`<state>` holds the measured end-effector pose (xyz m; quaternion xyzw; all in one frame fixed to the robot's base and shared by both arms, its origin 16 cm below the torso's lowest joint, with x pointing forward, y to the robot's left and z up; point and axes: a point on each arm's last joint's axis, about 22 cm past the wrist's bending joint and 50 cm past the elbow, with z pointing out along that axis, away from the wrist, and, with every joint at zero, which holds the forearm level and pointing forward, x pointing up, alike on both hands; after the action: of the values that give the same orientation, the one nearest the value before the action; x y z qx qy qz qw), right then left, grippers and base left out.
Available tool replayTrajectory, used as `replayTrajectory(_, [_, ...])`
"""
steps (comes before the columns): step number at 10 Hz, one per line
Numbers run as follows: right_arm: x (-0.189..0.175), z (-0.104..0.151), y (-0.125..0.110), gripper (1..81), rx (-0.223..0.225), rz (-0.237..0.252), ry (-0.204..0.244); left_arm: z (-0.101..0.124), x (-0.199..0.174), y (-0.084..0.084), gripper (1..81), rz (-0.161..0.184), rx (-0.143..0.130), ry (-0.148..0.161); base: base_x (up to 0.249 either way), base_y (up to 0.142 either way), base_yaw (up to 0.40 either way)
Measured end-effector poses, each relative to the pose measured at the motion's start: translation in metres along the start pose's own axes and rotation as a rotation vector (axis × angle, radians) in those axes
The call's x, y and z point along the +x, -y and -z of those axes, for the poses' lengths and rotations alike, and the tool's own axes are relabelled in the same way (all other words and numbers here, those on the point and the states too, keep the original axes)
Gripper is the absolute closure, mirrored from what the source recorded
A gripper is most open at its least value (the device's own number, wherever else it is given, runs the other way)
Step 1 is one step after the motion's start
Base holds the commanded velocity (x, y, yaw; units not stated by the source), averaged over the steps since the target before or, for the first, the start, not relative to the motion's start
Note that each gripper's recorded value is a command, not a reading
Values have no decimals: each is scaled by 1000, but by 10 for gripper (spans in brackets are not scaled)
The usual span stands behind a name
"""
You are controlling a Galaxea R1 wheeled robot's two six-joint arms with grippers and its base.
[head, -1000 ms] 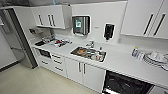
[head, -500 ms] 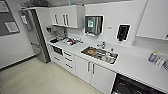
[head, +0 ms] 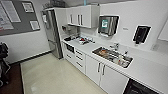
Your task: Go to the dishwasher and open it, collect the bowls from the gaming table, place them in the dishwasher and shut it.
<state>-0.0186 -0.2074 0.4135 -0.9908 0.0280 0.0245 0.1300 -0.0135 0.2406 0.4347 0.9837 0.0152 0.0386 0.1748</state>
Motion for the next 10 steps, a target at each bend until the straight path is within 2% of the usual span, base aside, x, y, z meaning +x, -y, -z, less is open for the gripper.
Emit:
replayTrajectory(2, [-1, 4, -15, 10, -12, 0, 5, -1, 0, 0, 10, -2, 5, 0, 0, 0, 350])
replayTrajectory(3, [-1, 4, -10, 10, 5, 0, 6, -1, 0, 1, 10, -3, 6, -1, 0, 0, 350])
replayTrajectory(5, [-5, 5, 18, 10, 85, 1, 13, 0, 0, 4, 10, -3, 9, 0, 0, 0, 350])
replayTrajectory(7, [-7, 9, 32, 10, 134, 1, 15, 2, 1, 8, 10, -6, 14, -4, 0, 0, 350])
replayTrajectory(8, [-1, 10, 32, 10, 139, 6, 2, 1, 6, 7, 10, -10, 13, -16, 0, 0, 351])
replayTrajectory(10, [17, 14, 24, 10, 127, 23, -49, 1, 33, 6, 10, -31, 10, -75, 0, 0, 350])
